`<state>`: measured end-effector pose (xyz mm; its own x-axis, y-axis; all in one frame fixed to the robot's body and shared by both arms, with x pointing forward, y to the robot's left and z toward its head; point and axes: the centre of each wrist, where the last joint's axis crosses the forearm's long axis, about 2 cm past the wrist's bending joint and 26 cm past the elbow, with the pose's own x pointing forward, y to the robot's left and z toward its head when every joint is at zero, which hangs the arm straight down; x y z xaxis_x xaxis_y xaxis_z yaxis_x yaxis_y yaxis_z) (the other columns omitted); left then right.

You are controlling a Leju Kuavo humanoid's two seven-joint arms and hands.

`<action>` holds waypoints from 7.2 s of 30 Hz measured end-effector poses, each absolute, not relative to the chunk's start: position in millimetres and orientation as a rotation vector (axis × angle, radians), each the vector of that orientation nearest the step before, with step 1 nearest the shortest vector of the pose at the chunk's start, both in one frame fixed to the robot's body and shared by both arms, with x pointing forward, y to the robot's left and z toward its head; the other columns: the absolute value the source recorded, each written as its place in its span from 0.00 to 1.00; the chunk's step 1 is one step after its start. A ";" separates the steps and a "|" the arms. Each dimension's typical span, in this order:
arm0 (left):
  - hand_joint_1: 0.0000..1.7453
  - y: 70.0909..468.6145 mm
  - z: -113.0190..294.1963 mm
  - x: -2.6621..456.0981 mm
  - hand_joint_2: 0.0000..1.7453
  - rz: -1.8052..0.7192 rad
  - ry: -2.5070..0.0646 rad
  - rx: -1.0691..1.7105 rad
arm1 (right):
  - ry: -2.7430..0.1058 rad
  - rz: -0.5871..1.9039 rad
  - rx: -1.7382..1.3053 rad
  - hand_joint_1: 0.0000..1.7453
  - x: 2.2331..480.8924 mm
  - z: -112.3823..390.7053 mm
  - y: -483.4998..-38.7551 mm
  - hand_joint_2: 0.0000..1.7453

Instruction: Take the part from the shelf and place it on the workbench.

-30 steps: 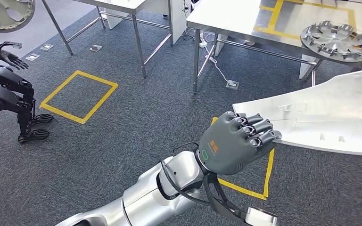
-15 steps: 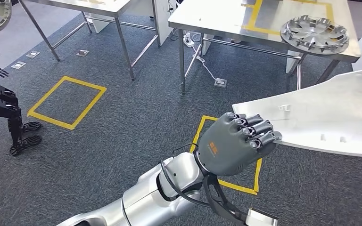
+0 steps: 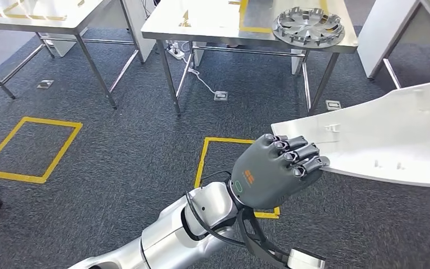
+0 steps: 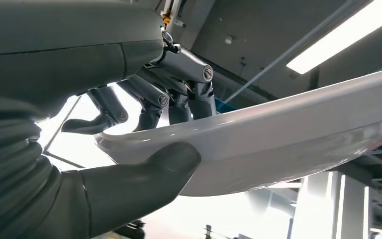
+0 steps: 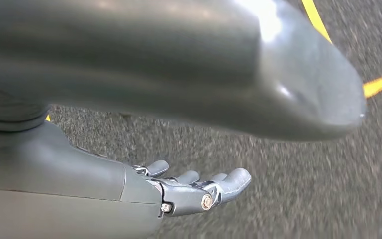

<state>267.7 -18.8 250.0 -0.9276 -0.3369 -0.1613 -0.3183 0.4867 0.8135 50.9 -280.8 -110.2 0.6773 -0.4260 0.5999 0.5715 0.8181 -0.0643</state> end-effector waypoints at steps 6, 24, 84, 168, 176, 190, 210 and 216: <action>1.00 -20.0 251.2 267.0 1.00 -1.465 -2.696 0.604 | -0.591 -0.566 -0.274 0.00 46.5 -110.7 -280.6 0.00; 1.00 -20.6 250.9 267.8 1.00 -1.488 -2.651 0.598 | -0.595 -0.572 -0.273 0.00 50.3 -110.2 -281.0 0.00; 1.00 -15.4 240.8 274.1 1.00 -1.493 -2.599 0.732 | -0.585 -0.572 -0.237 0.00 48.9 -110.5 -280.5 0.00; 1.00 -13.5 236.8 279.9 1.00 -1.471 -2.583 0.799 | -0.572 -0.530 -0.220 0.00 49.1 -110.4 -278.7 0.00; 1.00 -13.5 238.5 280.9 1.00 -1.471 -2.584 0.817 | -0.573 -0.530 -0.219 0.00 50.0 -110.3 -277.7 0.00; 1.00 -12.1 237.2 282.0 1.00 -1.477 -2.575 0.828 | -0.573 -0.533 -0.214 0.00 51.3 -110.1 -275.8 0.00; 1.00 -13.0 239.2 283.8 1.00 -1.490 -2.585 0.836 | -0.576 -0.535 -0.214 0.00 51.3 -110.0 -274.6 0.00; 1.00 -12.1 237.1 284.8 1.00 -1.504 -2.580 0.834 | -0.580 -0.539 -0.215 0.00 50.9 -110.1 -274.2 0.00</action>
